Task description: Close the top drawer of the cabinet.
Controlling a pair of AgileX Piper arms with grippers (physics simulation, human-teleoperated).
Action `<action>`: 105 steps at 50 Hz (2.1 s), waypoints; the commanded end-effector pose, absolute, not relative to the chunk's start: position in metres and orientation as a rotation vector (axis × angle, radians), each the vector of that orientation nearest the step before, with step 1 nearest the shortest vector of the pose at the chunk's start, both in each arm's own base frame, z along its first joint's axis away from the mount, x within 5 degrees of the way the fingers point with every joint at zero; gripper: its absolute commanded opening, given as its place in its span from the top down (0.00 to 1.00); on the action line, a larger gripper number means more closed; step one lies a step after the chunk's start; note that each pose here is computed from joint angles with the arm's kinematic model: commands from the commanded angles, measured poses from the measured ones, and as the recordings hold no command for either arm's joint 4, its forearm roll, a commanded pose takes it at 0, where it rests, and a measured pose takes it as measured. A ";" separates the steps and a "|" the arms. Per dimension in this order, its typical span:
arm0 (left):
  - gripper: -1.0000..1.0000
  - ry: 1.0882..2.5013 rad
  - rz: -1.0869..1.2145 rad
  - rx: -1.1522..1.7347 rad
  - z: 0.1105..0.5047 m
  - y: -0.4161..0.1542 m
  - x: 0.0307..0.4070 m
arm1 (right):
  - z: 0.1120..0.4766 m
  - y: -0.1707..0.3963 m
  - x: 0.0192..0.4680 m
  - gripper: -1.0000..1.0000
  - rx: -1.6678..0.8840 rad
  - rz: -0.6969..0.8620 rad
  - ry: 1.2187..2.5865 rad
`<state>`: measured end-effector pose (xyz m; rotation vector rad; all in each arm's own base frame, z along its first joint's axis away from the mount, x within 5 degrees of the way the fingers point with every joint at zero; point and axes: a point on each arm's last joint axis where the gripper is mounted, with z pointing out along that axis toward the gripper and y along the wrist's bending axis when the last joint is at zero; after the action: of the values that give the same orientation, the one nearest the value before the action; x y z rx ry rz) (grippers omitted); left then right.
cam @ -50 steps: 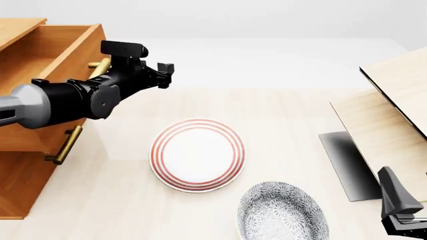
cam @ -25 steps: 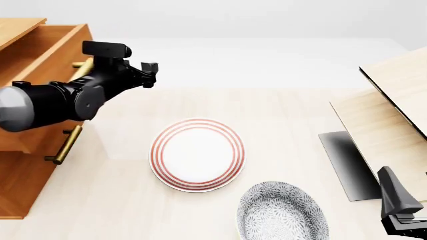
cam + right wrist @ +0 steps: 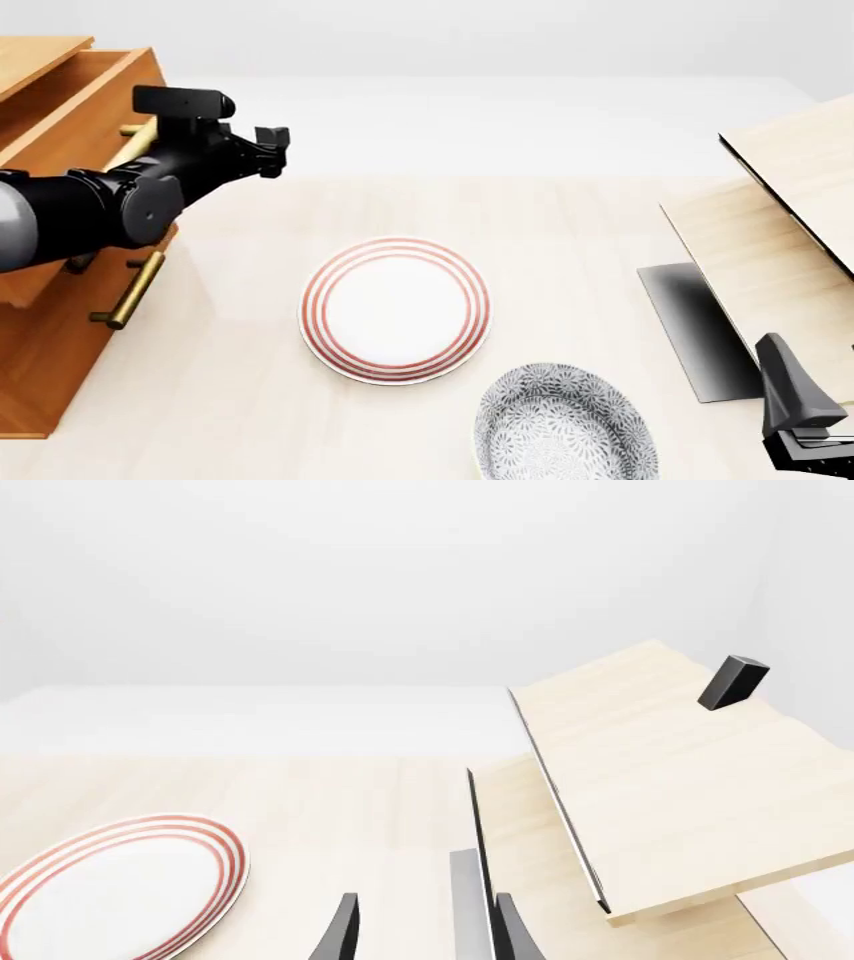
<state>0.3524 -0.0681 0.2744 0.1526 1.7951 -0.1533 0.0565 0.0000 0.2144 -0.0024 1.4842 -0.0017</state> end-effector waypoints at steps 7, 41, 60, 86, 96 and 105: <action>0.00 1.794 -0.120 0.102 0.276 -0.049 0.345 | 0.214 0.000 0.056 0.00 -0.002 -0.002 1.484; 0.00 1.782 -0.041 0.011 0.281 -0.011 0.325 | 0.214 0.000 0.056 0.00 -0.002 -0.002 1.484; 0.00 1.775 -0.010 -0.017 0.285 0.001 0.316 | 0.214 0.000 0.056 0.00 -0.002 -0.002 1.484; 0.00 1.765 0.044 -0.068 0.290 0.021 0.300 | 0.214 0.000 0.056 0.00 -0.002 -0.002 1.484; 0.00 1.763 0.057 -0.086 0.291 0.026 0.294 | 0.214 0.000 0.056 0.00 -0.002 -0.002 1.484; 0.00 1.762 0.071 -0.101 0.289 0.031 0.289 | 0.214 0.000 0.056 0.00 -0.002 -0.002 1.484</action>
<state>0.2994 0.0062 0.2872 -0.0149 1.7733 0.0143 0.0565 0.0000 0.2144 -0.0024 1.4842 -0.0017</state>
